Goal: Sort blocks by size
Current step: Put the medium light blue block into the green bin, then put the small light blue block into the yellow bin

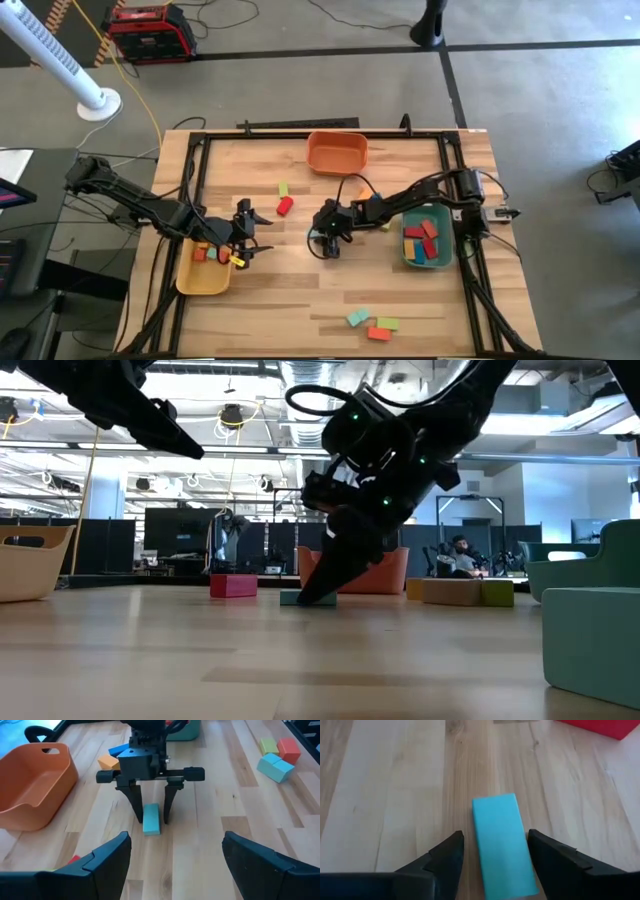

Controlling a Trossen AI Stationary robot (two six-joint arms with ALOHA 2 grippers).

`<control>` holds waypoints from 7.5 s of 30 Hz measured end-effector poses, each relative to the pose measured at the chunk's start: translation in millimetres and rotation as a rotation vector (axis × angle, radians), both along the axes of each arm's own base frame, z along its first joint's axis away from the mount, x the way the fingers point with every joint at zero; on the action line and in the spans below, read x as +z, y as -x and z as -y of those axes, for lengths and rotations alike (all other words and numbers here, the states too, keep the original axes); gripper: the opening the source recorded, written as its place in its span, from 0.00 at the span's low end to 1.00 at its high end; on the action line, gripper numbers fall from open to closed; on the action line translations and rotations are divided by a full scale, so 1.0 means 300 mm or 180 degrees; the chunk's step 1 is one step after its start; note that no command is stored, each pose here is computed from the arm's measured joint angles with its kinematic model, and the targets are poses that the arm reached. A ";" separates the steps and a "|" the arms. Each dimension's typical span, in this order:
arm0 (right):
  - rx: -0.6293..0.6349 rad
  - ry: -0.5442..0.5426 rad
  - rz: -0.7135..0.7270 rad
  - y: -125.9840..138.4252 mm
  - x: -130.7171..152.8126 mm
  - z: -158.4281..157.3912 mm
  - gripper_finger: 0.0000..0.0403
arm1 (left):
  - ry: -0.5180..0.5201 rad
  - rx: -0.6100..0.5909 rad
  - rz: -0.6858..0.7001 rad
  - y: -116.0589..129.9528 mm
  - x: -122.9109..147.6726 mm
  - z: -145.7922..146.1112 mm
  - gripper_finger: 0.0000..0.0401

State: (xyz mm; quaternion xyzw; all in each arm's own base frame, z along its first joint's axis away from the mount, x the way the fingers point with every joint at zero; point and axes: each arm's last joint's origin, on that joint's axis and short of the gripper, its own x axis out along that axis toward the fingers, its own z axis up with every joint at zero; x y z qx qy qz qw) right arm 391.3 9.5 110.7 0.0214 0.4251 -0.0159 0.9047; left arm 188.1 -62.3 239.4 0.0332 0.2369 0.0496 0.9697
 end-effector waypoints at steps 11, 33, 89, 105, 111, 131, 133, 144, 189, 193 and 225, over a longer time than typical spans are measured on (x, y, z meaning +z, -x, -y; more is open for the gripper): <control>-0.0063 -0.0076 -0.0054 0.010 0.007 -0.041 0.38 | 0.0059 0.0033 0.0020 -0.001 0.001 0.000 0.74; -0.2054 0.0229 -0.0543 0.495 0.388 -0.354 0.38 | 0.0132 0.0036 0.0211 -0.010 0.019 0.003 0.74; -0.3512 0.0337 -0.1073 0.806 0.251 -0.430 0.55 | 0.0185 0.0025 0.0318 -0.014 0.030 0.006 0.74; -0.3280 0.0474 -0.0746 0.792 0.270 -0.432 0.57 | 0.0401 -0.0711 0.0394 -0.061 0.019 0.057 0.74; -0.2983 0.0490 -0.0532 0.763 0.314 -0.452 0.57 | 0.0218 -0.1050 0.0491 -0.138 -0.029 0.114 0.74; -0.1450 0.0082 -0.0054 0.633 0.385 -0.577 0.57 | 0.0464 -0.1376 0.0257 -0.493 -0.114 0.330 0.74; -0.1401 0.0075 -0.0038 0.632 0.386 -0.582 0.57 | 0.0548 -0.1344 0.0269 -0.534 -0.112 0.352 0.74; -0.1142 0.0079 -0.0013 0.669 0.387 -0.627 0.57 | 0.0912 -0.1174 0.0025 -0.694 -0.133 0.462 0.74; -0.0603 0.0051 0.0120 0.774 0.391 -0.728 0.57 | 0.0527 0.0476 -0.1364 -0.872 -0.323 0.588 0.74; -0.0602 0.0042 0.0125 0.774 0.391 -0.729 0.57 | 0.0424 0.0403 -0.1409 -0.869 -0.325 0.587 0.67; -0.0846 0.0171 0.0440 0.717 0.400 -0.694 0.57 | -0.1176 0.0942 -0.2311 -0.419 0.173 0.444 0.33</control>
